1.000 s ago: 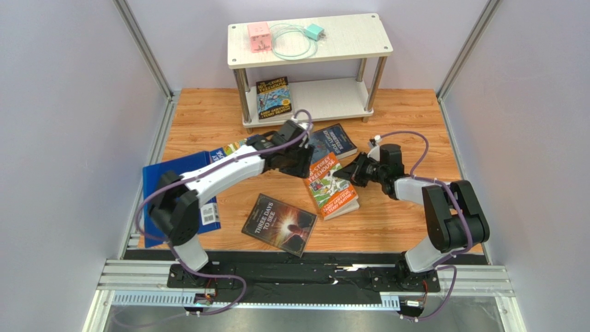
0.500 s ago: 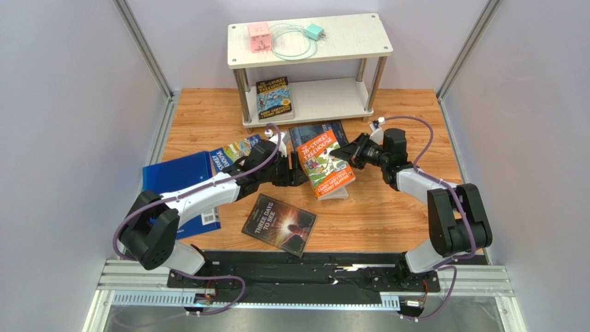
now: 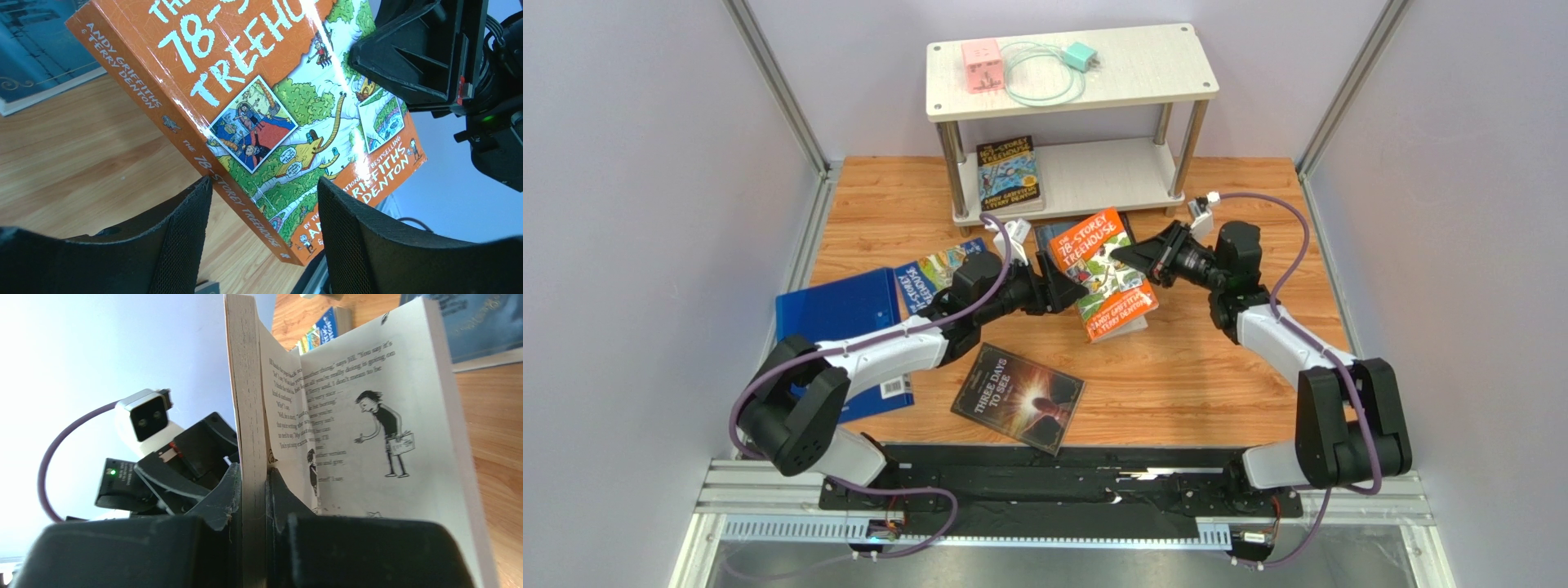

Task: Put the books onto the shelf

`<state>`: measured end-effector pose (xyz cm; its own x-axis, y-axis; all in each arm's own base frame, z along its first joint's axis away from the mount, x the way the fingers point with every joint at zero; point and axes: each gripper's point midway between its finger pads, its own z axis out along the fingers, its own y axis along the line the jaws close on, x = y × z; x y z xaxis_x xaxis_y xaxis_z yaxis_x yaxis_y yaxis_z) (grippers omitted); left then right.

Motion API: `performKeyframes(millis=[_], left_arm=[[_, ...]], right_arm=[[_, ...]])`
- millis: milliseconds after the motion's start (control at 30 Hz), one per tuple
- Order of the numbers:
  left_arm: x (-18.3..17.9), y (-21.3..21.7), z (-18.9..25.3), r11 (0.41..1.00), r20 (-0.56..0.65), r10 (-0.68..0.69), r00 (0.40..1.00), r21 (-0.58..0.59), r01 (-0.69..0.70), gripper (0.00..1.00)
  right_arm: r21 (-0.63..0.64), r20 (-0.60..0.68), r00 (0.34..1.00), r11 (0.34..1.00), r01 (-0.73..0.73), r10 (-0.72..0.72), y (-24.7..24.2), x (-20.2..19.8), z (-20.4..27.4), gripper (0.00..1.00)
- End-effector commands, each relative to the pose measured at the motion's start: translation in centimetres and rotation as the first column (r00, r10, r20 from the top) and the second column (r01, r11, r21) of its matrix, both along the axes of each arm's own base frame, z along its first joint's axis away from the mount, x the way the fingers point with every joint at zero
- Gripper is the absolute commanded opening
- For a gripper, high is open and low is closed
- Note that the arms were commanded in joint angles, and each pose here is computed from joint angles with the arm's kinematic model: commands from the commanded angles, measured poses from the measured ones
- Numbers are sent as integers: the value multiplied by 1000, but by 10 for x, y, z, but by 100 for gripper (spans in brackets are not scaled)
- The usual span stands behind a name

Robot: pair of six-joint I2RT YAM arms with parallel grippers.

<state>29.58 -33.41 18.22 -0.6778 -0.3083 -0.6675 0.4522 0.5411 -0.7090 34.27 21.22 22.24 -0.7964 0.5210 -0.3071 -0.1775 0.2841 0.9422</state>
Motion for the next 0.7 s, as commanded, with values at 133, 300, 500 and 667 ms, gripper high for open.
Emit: performKeyframes(millis=[133,300,500,667], left_arm=[[10,-22,46,980,113,-32,993,-192,53,69],[13,-22,77,928,190,14,982,-368,58,55],[12,-29,93,912,224,-30,974,-392,118,33],[10,-20,65,943,161,-9,987,-328,62,64]], right_arm=[[104,117,991,991,-81,69,10,-20,55,0],[108,103,991,990,-92,81,12,-28,50,0],[99,83,994,991,-86,78,11,-33,39,0],[79,110,992,994,-72,63,9,-31,48,0]])
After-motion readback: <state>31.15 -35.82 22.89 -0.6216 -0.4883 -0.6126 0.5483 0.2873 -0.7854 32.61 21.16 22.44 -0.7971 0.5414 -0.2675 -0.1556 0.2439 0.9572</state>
